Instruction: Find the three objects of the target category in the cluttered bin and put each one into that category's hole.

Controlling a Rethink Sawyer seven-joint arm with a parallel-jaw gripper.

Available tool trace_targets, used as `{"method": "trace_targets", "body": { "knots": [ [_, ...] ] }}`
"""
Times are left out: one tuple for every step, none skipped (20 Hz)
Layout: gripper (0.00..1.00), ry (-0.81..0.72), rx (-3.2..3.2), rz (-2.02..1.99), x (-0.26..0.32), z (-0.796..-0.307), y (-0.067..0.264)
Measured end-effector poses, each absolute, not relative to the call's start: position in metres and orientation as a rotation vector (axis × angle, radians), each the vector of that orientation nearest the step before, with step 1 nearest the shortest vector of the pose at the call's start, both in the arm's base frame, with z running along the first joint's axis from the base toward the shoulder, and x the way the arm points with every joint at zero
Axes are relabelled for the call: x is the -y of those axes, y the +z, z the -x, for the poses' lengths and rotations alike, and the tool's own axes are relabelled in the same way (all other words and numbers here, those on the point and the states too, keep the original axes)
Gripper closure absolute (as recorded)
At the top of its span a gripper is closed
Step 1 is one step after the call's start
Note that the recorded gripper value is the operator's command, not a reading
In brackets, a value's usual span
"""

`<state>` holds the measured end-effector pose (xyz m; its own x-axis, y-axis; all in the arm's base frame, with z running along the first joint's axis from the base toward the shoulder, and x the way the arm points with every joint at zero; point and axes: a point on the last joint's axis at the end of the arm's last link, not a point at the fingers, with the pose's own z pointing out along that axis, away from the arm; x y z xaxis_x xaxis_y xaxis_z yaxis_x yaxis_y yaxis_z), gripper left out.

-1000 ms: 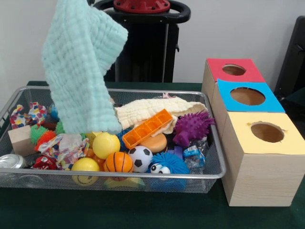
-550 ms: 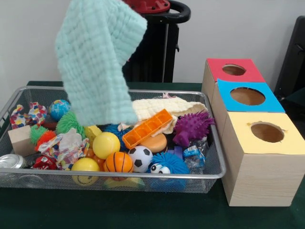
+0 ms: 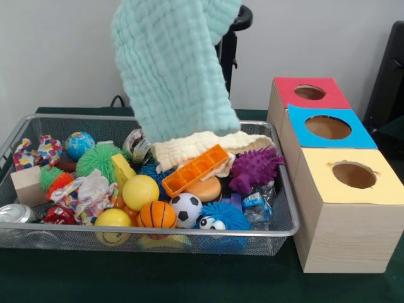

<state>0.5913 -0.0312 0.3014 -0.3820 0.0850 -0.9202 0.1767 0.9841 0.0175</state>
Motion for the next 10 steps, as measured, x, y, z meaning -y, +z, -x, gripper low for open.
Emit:
{"method": "trace_targets", "body": {
  "knots": [
    [1.00,-0.097,-1.971,-0.187,0.031,-0.590,0.299],
    [1.00,-0.096,-1.976,-0.189,0.031,-0.590,0.297],
    [1.00,-0.095,-1.983,-0.191,0.031,-0.589,0.293],
    [1.00,-0.095,-1.992,-0.191,0.031,-0.588,0.289],
    [1.00,-0.094,-1.995,-0.191,0.031,-0.587,0.288],
    [1.00,-0.090,-2.011,-0.191,0.030,-0.585,0.280],
    [1.00,-0.088,-2.019,-0.192,0.030,-0.584,0.277],
    [1.00,-0.087,-2.024,-0.193,0.029,-0.583,0.275],
    [1.00,-0.086,-2.033,-0.194,0.028,-0.581,0.271],
    [1.00,-0.085,-2.037,-0.194,0.028,-0.581,0.269]
  ]
}}
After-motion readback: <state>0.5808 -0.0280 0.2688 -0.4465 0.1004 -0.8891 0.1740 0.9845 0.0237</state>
